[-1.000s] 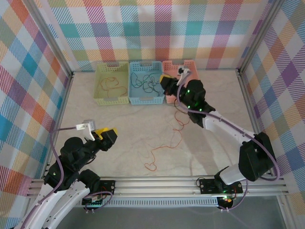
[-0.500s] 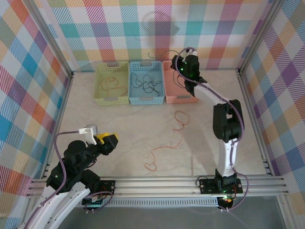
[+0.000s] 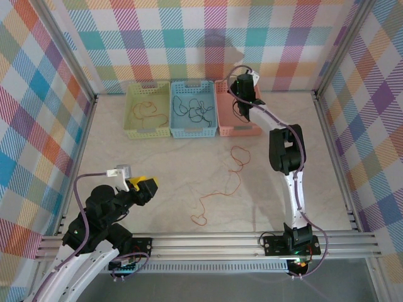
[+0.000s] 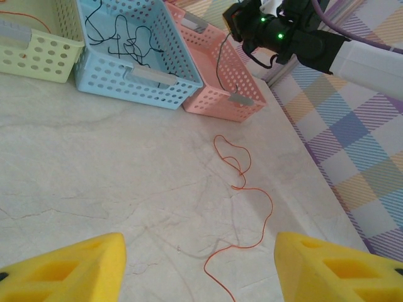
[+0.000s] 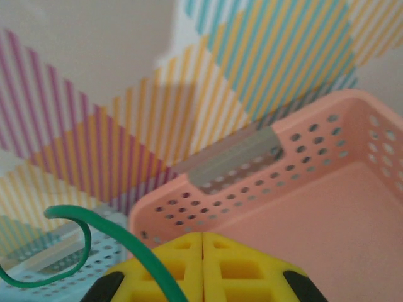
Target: Untangle the cables
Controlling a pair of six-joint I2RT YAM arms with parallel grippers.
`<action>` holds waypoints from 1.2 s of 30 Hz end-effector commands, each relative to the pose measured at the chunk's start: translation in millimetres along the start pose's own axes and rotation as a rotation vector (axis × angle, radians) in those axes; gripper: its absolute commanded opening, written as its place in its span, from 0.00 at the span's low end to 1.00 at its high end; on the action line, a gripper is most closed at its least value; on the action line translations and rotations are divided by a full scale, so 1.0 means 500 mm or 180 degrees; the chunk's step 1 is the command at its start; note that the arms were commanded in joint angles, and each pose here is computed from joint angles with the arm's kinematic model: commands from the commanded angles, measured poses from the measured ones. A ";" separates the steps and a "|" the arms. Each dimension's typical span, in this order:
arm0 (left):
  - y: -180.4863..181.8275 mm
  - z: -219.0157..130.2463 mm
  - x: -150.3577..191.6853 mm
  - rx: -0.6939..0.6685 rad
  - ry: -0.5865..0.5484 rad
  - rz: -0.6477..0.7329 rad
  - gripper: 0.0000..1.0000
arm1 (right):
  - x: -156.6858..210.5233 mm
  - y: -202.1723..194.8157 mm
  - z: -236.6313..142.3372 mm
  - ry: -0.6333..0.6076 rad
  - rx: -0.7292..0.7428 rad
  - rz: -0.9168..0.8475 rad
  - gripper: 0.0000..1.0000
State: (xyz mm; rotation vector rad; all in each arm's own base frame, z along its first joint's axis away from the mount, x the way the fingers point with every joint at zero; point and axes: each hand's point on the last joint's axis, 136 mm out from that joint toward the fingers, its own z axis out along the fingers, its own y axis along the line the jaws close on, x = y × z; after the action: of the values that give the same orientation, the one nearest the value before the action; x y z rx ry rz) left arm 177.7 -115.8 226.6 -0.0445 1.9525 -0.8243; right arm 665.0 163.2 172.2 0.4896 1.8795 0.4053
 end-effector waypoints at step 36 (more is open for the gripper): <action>-0.022 0.048 0.008 0.0157 0.0164 -0.0121 0.66 | -0.084 0.108 -0.407 0.0070 -0.0903 -0.0441 0.56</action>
State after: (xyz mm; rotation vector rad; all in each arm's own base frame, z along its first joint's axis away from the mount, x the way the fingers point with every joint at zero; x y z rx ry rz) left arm 187.9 -129.7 218.0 -0.0317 1.9954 -0.8521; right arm 523.7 159.5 290.2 0.2627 1.8562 0.5269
